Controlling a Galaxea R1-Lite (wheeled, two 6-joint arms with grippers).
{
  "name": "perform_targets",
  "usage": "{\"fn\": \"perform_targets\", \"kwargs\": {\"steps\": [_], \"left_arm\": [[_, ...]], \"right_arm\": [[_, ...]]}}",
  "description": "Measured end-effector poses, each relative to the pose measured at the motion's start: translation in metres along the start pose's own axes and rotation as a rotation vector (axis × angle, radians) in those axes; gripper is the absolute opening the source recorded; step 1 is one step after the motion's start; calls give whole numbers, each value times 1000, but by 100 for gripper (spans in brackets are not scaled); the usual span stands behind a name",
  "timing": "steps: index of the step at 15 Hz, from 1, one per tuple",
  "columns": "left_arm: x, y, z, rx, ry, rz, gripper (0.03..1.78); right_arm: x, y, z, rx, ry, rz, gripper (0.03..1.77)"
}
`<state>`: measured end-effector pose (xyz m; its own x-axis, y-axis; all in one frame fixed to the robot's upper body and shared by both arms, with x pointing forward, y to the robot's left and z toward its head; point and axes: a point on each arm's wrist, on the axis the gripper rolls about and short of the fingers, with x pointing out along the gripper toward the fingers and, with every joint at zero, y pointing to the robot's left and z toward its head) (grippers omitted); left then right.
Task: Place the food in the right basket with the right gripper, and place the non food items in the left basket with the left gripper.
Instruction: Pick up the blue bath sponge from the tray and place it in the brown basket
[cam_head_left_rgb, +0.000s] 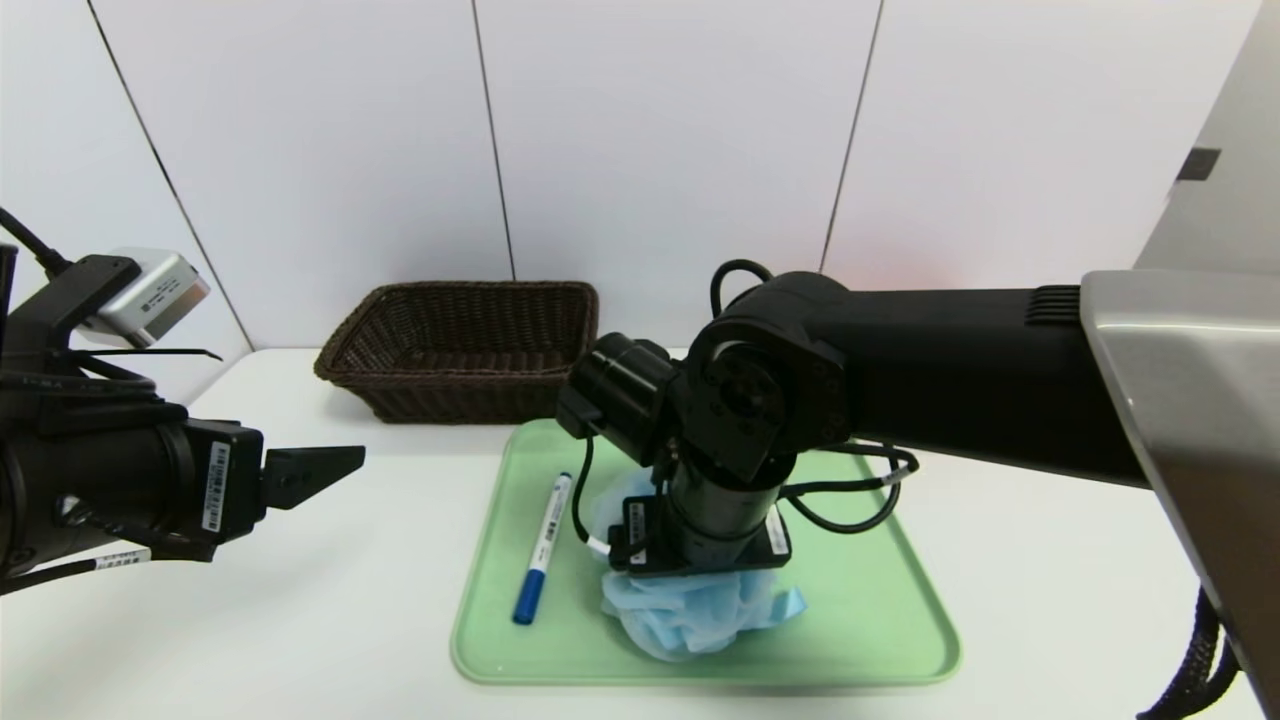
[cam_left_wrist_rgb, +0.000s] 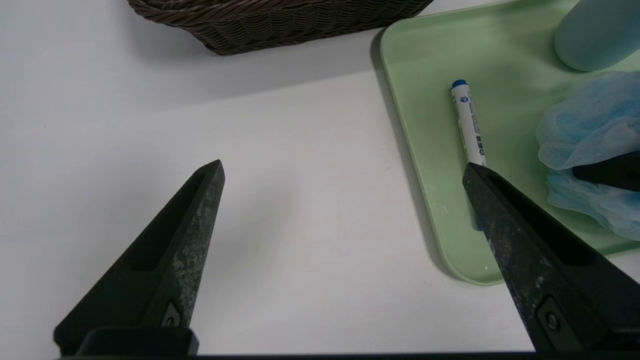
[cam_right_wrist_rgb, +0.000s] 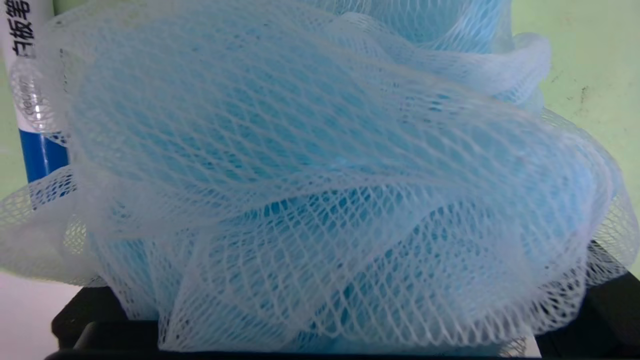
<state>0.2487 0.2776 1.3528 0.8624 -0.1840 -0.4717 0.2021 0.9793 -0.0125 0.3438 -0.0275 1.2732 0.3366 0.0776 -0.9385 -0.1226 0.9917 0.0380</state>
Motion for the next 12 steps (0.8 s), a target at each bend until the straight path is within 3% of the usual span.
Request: {"fn": "perform_targets", "kwargs": {"steps": [8, 12], "left_arm": [[0, 0, 0, 0, 0, 0, 169], [0, 0, -1, 1, 2, 0, 169]], "right_arm": [[5, 3, 0, -4, -9, -3, 171], [4, 4, -1, -7, -11, -1, 109]]}}
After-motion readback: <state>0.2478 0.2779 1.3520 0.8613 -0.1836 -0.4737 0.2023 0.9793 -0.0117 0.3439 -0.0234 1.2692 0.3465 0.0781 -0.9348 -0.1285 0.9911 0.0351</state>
